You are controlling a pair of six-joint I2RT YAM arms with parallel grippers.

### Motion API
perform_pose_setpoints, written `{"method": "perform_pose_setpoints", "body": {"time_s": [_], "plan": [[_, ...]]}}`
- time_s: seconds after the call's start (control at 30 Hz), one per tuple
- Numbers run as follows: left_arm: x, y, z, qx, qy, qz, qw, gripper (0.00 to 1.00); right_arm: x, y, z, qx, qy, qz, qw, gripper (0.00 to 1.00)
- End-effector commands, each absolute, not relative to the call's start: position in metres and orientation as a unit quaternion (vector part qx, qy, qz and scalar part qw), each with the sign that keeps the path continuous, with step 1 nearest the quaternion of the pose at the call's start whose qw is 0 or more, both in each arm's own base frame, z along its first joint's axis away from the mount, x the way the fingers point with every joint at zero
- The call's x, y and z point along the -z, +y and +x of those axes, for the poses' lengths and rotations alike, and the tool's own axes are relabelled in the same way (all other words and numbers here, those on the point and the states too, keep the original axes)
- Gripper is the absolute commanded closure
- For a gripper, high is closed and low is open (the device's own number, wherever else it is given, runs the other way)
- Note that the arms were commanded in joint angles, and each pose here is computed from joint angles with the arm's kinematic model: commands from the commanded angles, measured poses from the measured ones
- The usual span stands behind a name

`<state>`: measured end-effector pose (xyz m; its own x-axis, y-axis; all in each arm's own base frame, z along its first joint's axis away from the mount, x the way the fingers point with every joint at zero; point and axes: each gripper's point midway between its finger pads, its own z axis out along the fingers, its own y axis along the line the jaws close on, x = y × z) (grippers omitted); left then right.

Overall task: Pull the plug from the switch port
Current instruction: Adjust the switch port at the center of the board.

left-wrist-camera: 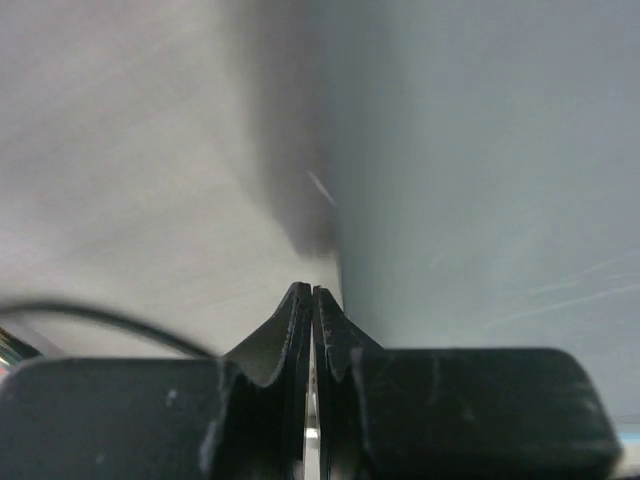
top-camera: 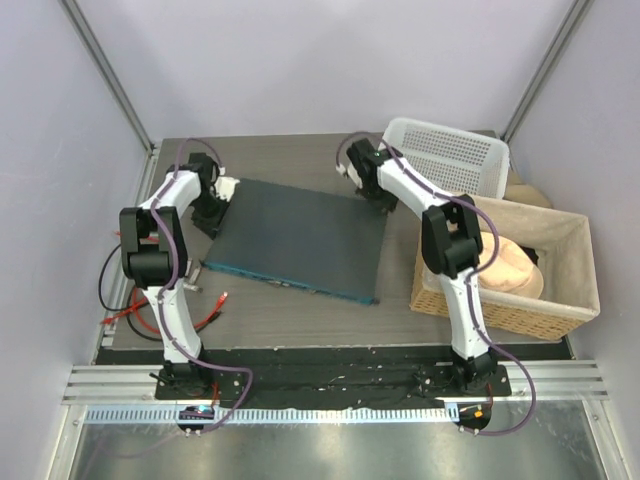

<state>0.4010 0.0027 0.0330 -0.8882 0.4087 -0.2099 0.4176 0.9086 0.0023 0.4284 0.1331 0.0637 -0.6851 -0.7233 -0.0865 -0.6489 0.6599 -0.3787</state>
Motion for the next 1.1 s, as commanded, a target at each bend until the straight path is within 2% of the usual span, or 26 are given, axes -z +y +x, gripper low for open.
{"method": "perform_pose_setpoints", "body": {"time_s": [0.0, 0.07, 0.13, 0.17, 0.2, 0.23, 0.27, 0.37, 0.47, 0.5, 0.6, 0.67, 0.83, 0.87, 0.9, 1.07], "plan": [[-0.069, -0.092, 0.341, 0.176, 0.961, 0.202, 0.064, 0.91, -0.119, 0.282, 0.562, 0.018, 0.843, -0.330, 0.424, 0.99], [-0.075, -0.091, 0.337, 0.174, 0.962, 0.198, 0.066, 0.91, -0.122, 0.287, 0.554, 0.022, 0.841, -0.337, 0.422, 0.99], [-0.081, -0.086, 0.337, 0.158, 0.964, 0.200, 0.077, 0.90, -0.154, 0.288, 0.536, 0.024, 0.828, -0.351, 0.436, 0.99], [-0.083, -0.085, 0.338, 0.153, 0.964, 0.202, 0.080, 0.90, -0.139, 0.282, 0.520, 0.026, 0.834, -0.364, 0.414, 0.99], [-0.085, -0.083, 0.340, 0.151, 0.964, 0.202, 0.085, 0.90, -0.176, 0.281, 0.508, 0.015, 0.822, -0.361, 0.440, 0.97], [-0.088, -0.082, 0.340, 0.144, 0.965, 0.203, 0.087, 0.90, -0.166, 0.277, 0.492, 0.010, 0.828, -0.368, 0.424, 0.96], [-0.090, -0.082, 0.341, 0.144, 0.965, 0.202, 0.089, 0.90, -0.178, 0.280, 0.481, -0.003, 0.823, -0.371, 0.430, 0.92], [-0.107, -0.083, 0.345, 0.150, 0.963, 0.199, 0.100, 0.90, -0.208, 0.279, 0.436, -0.035, 0.813, -0.381, 0.438, 0.90], [-0.136, -0.084, 0.362, 0.156, 0.956, 0.201, 0.147, 0.90, -0.221, 0.267, 0.393, -0.044, 0.807, -0.390, 0.440, 0.89], [-0.150, -0.085, 0.376, 0.157, 0.950, 0.206, 0.177, 0.90, -0.224, 0.265, 0.379, -0.054, 0.805, -0.395, 0.439, 0.92], [-0.161, -0.080, 0.408, 0.147, 0.945, 0.195, 0.220, 0.84, -0.215, 0.244, 0.343, -0.061, 0.812, -0.407, 0.414, 0.99], [-0.151, -0.075, 0.433, 0.128, 0.948, 0.190, 0.221, 0.81, -0.196, 0.227, 0.322, -0.051, 0.819, -0.422, 0.385, 0.99], [-0.115, -0.064, 0.484, 0.094, 0.959, 0.172, 0.202, 0.81, -0.150, 0.200, 0.295, -0.031, 0.844, -0.422, 0.330, 0.99], [-0.124, -0.063, 0.501, 0.083, 0.955, 0.177, 0.222, 0.82, -0.145, 0.199, 0.294, -0.029, 0.847, -0.418, 0.327, 0.99], [-0.100, -0.056, 0.504, 0.070, 0.962, 0.175, 0.195, 0.82, -0.139, 0.198, 0.292, -0.028, 0.851, -0.415, 0.320, 0.99], [-0.074, -0.048, 0.504, 0.051, 0.965, 0.195, 0.168, 0.82, -0.108, 0.182, 0.291, 0.011, 0.861, -0.412, 0.298, 0.99]]}}
